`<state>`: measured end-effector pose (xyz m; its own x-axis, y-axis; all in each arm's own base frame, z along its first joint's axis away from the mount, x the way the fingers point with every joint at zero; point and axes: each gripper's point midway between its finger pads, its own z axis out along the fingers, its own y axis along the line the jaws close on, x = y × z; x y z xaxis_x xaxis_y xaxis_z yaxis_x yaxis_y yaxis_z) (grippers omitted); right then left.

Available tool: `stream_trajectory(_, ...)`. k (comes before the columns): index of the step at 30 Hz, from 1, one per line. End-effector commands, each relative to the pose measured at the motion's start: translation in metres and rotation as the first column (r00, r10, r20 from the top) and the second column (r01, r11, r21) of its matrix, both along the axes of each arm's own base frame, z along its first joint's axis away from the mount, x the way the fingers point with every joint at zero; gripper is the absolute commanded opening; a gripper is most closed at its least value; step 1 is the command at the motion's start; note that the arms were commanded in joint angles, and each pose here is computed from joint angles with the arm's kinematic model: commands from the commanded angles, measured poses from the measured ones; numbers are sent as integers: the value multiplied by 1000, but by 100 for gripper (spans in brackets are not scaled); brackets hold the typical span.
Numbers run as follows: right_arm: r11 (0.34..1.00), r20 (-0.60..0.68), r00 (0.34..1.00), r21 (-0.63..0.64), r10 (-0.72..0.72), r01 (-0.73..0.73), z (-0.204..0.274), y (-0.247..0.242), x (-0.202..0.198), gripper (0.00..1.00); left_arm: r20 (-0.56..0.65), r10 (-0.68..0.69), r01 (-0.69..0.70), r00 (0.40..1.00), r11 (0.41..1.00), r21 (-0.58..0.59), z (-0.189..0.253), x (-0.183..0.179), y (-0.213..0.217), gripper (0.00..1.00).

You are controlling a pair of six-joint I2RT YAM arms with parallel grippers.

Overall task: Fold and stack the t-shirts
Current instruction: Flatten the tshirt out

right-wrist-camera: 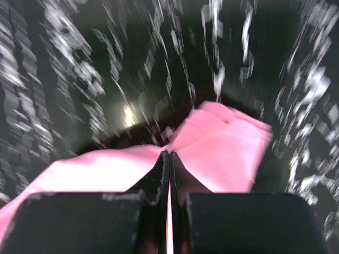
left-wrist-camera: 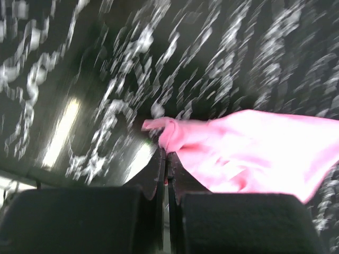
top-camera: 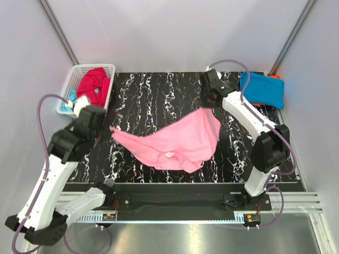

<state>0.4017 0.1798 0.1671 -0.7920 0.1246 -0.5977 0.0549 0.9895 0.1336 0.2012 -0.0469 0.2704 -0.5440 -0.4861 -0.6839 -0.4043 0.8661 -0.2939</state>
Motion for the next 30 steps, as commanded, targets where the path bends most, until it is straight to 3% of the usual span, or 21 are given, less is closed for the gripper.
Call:
stream_trajectory(1,998,158,987,-59,-14,23,77,-28,15,0,209,11,-24,978,998,57,77,38,9,0)
stream_trajectory(5,994,262,964,-79,-51,74,129,-54,21,0,257,36,-57,966,996,73,111,65,17,0)
stream_trajectory(10,981,337,932,-89,-135,174,160,-94,-7,0,360,113,-152,926,985,83,153,59,46,0)
stream_trajectory(13,972,311,929,-53,-203,230,151,-106,-38,0,400,147,-196,905,977,84,163,42,59,0)
stream_trajectory(16,973,195,954,3,-228,232,105,-104,-77,0,387,116,-147,915,988,51,151,31,52,0)
stream_trajectory(18,974,142,964,58,-226,220,90,-97,-94,31,329,95,-109,940,994,24,122,30,42,0)
stream_trajectory(19,967,148,957,93,-248,236,93,-98,-104,58,318,56,-57,947,998,-7,115,25,32,0)
stream_trajectory(20,965,127,958,87,-257,248,82,-101,-111,76,296,42,-38,954,999,-18,104,25,27,0)
stream_trajectory(25,963,182,946,77,-269,259,89,-109,-111,100,189,-61,80,980,992,-93,43,24,-2,0)
stream_trajectory(30,983,140,980,132,-142,124,66,-73,-86,100,139,-89,107,986,985,-133,15,15,-10,0)
